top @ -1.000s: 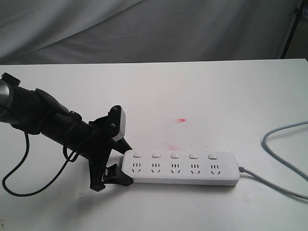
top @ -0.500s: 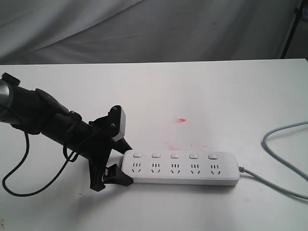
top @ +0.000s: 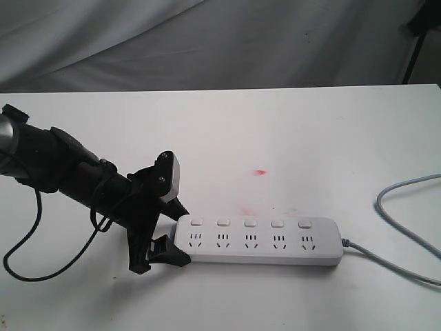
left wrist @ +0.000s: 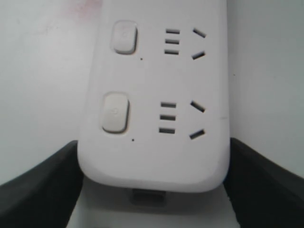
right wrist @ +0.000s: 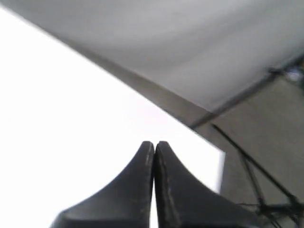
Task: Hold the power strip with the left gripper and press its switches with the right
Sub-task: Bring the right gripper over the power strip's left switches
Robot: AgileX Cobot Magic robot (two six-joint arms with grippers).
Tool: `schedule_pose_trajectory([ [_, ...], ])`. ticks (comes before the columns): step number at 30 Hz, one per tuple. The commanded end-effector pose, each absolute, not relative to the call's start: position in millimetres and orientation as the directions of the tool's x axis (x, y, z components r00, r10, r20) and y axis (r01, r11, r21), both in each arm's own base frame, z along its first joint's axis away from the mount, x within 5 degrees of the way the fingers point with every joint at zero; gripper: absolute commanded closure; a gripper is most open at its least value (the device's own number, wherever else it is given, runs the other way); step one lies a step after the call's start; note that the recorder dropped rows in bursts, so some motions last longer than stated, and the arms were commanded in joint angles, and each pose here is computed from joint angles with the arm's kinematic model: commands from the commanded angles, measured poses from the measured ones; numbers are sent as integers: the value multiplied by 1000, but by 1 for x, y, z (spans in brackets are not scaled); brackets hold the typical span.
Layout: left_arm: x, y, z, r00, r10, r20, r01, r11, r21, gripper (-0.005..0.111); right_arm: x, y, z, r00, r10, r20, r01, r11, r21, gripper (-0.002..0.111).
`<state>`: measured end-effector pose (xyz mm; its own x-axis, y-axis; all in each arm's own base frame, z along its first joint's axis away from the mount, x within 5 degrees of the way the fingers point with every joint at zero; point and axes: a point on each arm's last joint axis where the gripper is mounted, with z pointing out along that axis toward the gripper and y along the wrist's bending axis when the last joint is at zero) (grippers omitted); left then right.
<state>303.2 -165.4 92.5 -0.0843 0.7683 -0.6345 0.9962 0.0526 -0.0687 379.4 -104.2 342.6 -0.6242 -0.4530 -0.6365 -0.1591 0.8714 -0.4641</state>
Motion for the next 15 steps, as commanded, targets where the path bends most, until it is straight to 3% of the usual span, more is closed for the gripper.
schedule_pose_trajectory([
  [1, 306, -166, 93, -82, 773, -629, 997, 68, -48, 107, 389, -70, 319, -449, -572, -687, -553, 782, -289, 108],
  [7, 306, -166, 93, -82, 773, -629, 997, 68, -48, 107, 393, -43, 303, -265, -533, -803, -787, 601, -140, 108],
  [13, 306, -166, 93, -82, 773, -629, 997, 68, -48, 107, 399, -36, 281, -268, -529, -805, -837, 541, -77, 108],
  [15, 306, -166, 93, -82, 773, -629, 997, 68, -48, 107, 405, -19, 270, -265, -539, -800, -859, 508, -58, 99],
])
